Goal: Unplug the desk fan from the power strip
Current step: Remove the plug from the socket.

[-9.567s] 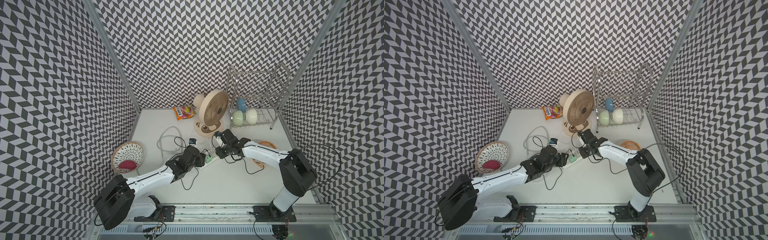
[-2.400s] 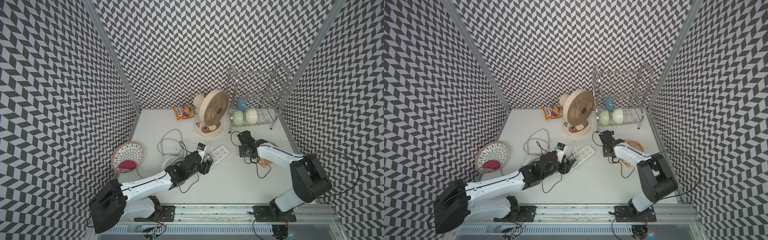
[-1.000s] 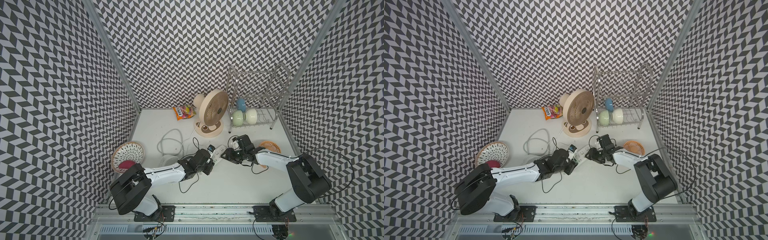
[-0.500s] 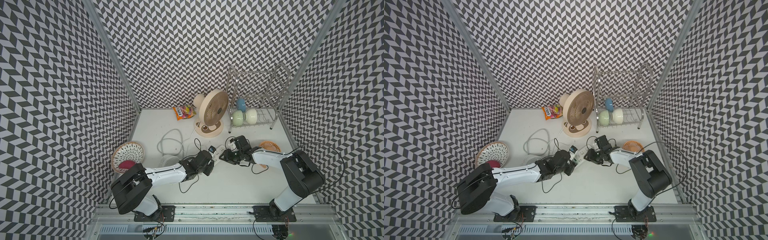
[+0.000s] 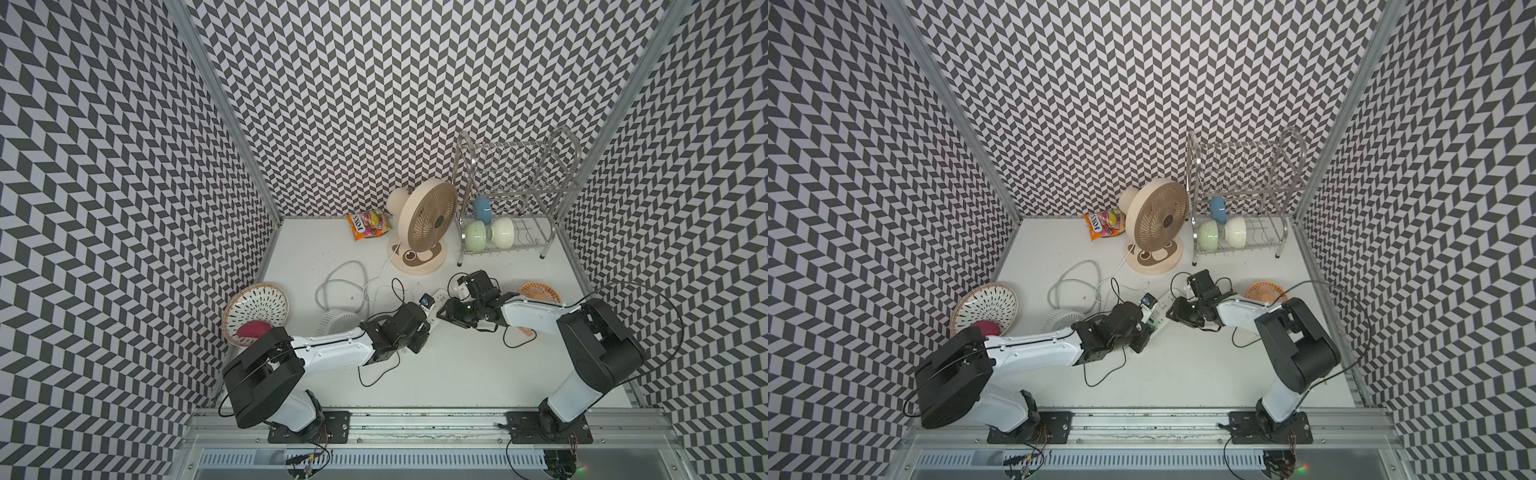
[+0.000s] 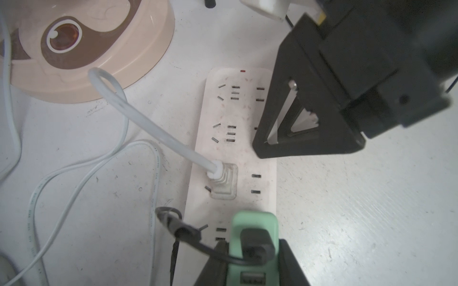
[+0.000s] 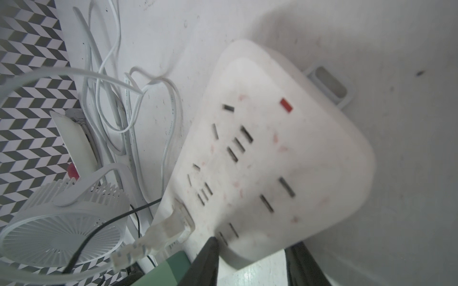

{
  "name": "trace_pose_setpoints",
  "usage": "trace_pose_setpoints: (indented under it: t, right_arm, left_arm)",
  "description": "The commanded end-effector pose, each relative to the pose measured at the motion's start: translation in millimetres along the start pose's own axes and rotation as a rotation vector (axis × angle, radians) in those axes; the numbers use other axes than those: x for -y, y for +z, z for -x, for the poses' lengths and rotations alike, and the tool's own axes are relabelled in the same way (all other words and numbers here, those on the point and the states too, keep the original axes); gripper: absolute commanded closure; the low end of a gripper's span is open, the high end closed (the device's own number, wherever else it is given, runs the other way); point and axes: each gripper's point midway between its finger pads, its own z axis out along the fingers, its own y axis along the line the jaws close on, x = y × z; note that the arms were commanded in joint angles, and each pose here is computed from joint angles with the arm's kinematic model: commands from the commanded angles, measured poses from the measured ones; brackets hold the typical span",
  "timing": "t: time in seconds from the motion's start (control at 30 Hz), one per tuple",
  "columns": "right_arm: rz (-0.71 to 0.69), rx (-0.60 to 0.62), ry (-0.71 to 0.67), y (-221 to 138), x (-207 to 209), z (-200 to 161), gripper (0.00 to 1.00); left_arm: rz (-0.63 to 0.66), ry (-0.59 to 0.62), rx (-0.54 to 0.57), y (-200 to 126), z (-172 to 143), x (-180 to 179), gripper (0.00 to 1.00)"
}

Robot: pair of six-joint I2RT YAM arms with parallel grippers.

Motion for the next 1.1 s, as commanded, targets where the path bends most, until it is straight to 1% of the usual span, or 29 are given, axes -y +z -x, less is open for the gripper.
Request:
trace_pose_setpoints:
  t: [0.0, 0.17, 0.27, 0.43, 0.5, 0.7, 0.77, 0.83, 0.97, 1.07]
  right_arm:
    - [-0.126, -0.022, 0.028, 10, 26, -8, 0.59]
    - [-0.196, -0.004, 0.016, 10, 34, -8, 0.59]
    - [-0.24, -0.002, -0.001, 12, 39, -8, 0.59]
    - [-0.306, -0.012, -0.037, 15, 47, -10, 0.6]
    - [-0.328, -0.011, -0.05, 15, 49, -11, 0.6]
    - [-0.344, -0.011, -0.059, 15, 50, -11, 0.6]
    - [-0.348, -0.012, -0.064, 16, 50, -12, 0.6]
    - [-0.349, -0.015, -0.066, 17, 50, -13, 0.6]
    - [-0.351, -0.021, -0.072, 18, 50, -16, 0.6]
    - [-0.356, -0.023, -0.074, 19, 50, -16, 0.6]
  left_arm:
    - [-0.01, -0.004, 0.05, -4, 19, 8, 0.77]
    - [0.002, -0.021, 0.087, -9, 28, 10, 0.78]
    - [0.038, -0.039, 0.106, -12, 34, 7, 0.79]
    - [0.133, -0.063, 0.14, -18, 41, -5, 0.79]
    - [0.146, -0.072, 0.144, -20, 41, -7, 0.79]
    - [-0.013, -0.127, 0.18, -24, 46, 15, 0.78]
    - [-0.029, -0.149, 0.198, -26, 48, 17, 0.78]
    - [0.018, -0.146, 0.197, -26, 46, 11, 0.78]
    - [0.191, -0.091, 0.175, -27, 44, -10, 0.79]
    - [0.211, -0.061, 0.168, -27, 44, -11, 0.79]
